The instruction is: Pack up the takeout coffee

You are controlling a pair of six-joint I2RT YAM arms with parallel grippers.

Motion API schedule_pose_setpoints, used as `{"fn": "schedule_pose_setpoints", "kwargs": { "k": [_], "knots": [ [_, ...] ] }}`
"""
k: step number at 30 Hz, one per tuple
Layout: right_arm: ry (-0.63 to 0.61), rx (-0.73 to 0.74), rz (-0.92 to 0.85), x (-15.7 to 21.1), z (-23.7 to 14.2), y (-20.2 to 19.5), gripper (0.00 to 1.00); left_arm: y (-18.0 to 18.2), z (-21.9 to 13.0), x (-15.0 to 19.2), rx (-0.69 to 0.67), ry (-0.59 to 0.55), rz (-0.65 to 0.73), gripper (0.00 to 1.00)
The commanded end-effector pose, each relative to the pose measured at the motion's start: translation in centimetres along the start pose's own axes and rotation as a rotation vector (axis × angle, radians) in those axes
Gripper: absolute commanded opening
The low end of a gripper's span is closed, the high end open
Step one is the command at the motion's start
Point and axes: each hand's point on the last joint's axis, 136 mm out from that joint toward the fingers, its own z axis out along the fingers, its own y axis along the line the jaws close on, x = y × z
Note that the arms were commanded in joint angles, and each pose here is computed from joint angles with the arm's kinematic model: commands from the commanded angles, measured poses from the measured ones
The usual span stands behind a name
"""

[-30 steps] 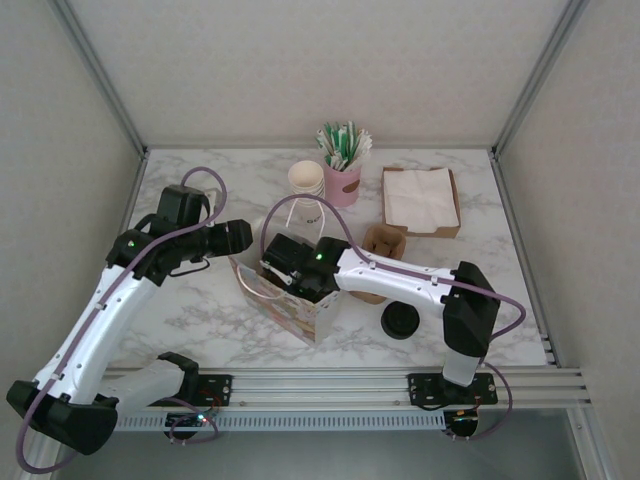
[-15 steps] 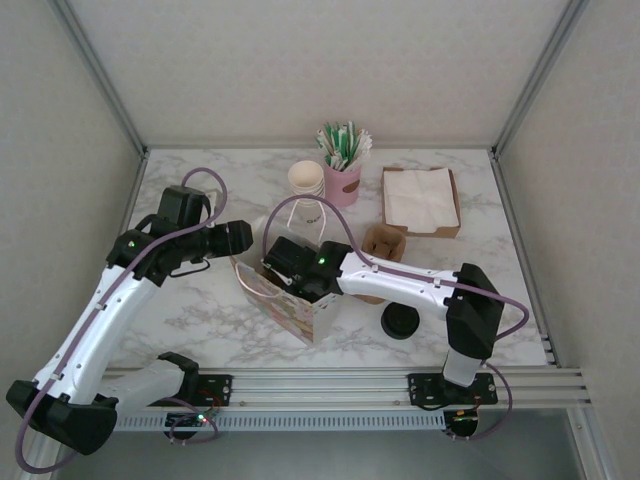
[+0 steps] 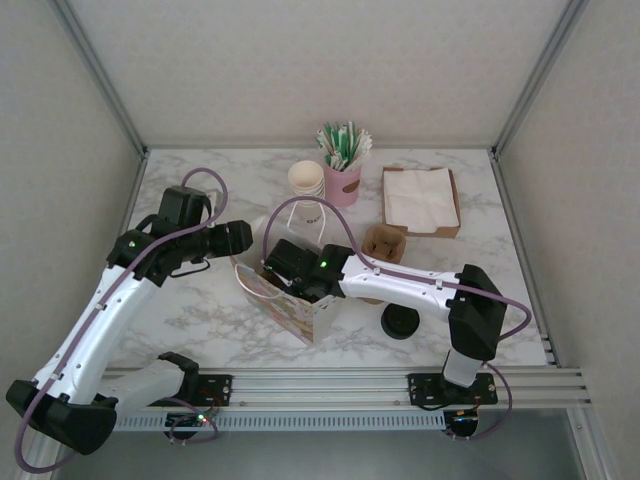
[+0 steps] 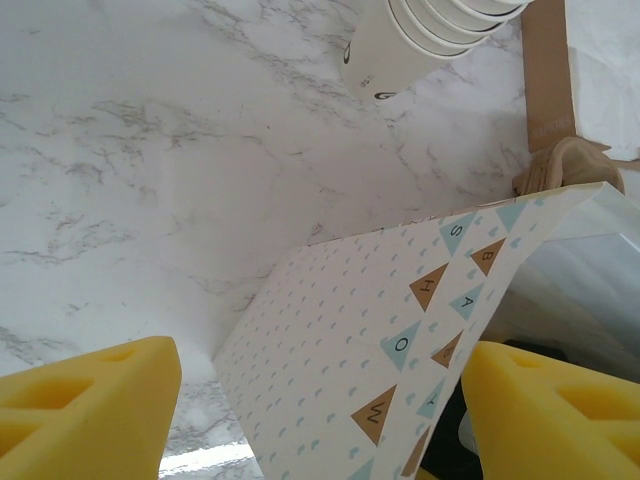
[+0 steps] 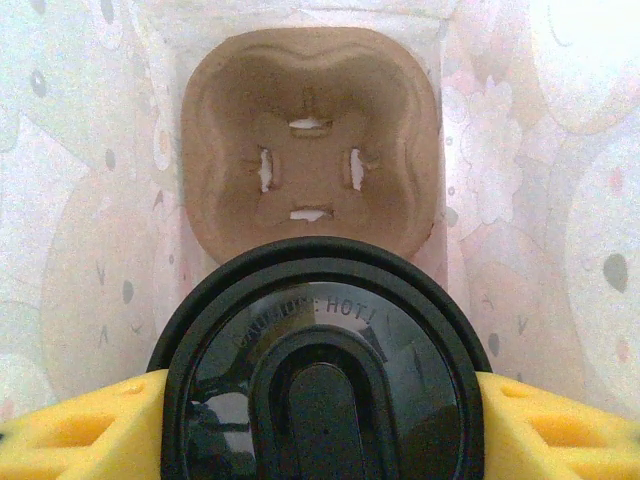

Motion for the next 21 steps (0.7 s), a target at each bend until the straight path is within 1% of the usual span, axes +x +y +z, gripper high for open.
{"fn": "schedule_pose_setpoints", "kwargs": {
  "k": [1,7,11,14,17,21],
  "knots": [
    [0.207,0.055,-0.020,5.3,3.1,-0.9,0.59,-0.1,-0.7,-0.3,-0.016,-0.009,-0.003,0.74],
    [0.192,0.065,-0.028,5.0,2.6,-1.1,0.59,0.1,-0.7,-0.2,-0.032,-0.006,-0.001,0.74],
    [0.214,0.096,-0.053,5.5,2.6,-1.7,0.59,0.3,-0.8,-0.2,-0.046,-0.009,0.002,0.74],
    [0.243,0.114,-0.075,6.3,3.2,-2.0,0.59,0.5,-0.9,-0.2,-0.055,-0.011,0.001,0.74],
    [0.296,0.136,-0.093,7.8,4.4,-2.4,0.57,0.6,-0.9,-0.3,-0.059,-0.014,0.002,0.74],
    [0.327,0.129,-0.087,9.1,5.3,-2.2,0.55,0.7,-0.8,-0.2,-0.068,-0.011,0.002,0.74]
  ]
}}
